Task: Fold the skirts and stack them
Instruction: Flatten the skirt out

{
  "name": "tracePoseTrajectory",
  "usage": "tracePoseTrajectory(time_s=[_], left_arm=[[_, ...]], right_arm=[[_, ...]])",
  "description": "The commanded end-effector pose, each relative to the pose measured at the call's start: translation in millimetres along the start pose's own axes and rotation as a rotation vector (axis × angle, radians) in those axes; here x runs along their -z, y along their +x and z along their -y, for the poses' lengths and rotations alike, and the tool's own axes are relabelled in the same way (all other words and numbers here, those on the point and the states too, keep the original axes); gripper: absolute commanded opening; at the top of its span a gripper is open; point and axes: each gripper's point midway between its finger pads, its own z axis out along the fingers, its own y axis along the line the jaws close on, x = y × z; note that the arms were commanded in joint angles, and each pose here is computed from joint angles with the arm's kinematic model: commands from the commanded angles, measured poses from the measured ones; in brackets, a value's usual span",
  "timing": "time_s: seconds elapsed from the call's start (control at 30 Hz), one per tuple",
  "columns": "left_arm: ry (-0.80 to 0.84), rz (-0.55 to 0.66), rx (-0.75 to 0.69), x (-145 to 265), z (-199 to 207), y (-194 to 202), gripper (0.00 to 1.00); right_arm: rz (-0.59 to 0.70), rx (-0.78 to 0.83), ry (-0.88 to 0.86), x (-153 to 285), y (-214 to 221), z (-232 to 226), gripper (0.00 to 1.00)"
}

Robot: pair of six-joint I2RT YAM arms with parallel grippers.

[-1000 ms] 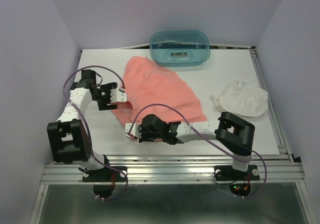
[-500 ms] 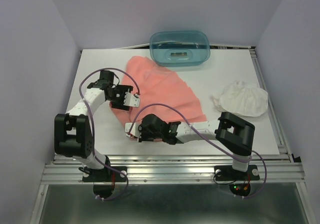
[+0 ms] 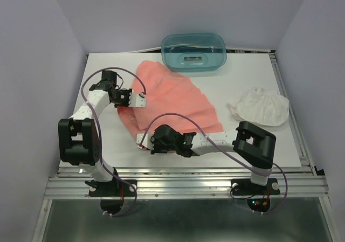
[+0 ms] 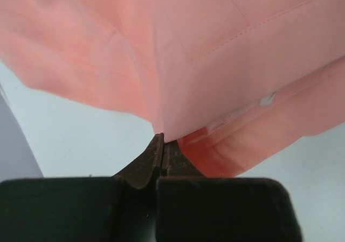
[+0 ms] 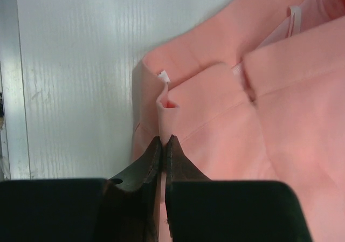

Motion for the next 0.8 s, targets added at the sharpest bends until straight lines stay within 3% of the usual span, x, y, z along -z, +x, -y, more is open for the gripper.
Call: tracePoseTrajectory(time_s=[0.0, 0.13, 0.57, 0.6, 0.67, 0.7, 0.77], left_arm=[[-0.133, -0.048, -0.011, 48, -39, 26, 0.0], [-0.159, -0.108, -0.037, 63, -43, 54, 0.0], [-0.033, -0.184, -0.117, 34, 20, 84, 0.01], [-0.056, -0.183, -0.126, 42, 18, 79, 0.12], [-0.051, -0.144, -0.107, 51, 25, 65, 0.4], [-0.088, -0.112, -0.101, 62, 21, 51, 0.44], [-0.063, -0.065, -0.082, 71, 34, 34, 0.55]], right_arm=[[0.04, 0.004, 0.052, 13, -12, 9, 0.01], [0.037, -0.008, 0.023, 17, -9, 2, 0.01], [0.018, 0.06, -0.214, 18, -3, -60, 0.01], [0.017, 0.057, -0.24, 21, -7, -63, 0.17], [0.032, 0.055, -0.247, 25, -16, -61, 0.36], [0.021, 0.05, -0.252, 30, -22, -58, 0.48], [0.021, 0.049, -0.24, 34, -31, -52, 0.58]])
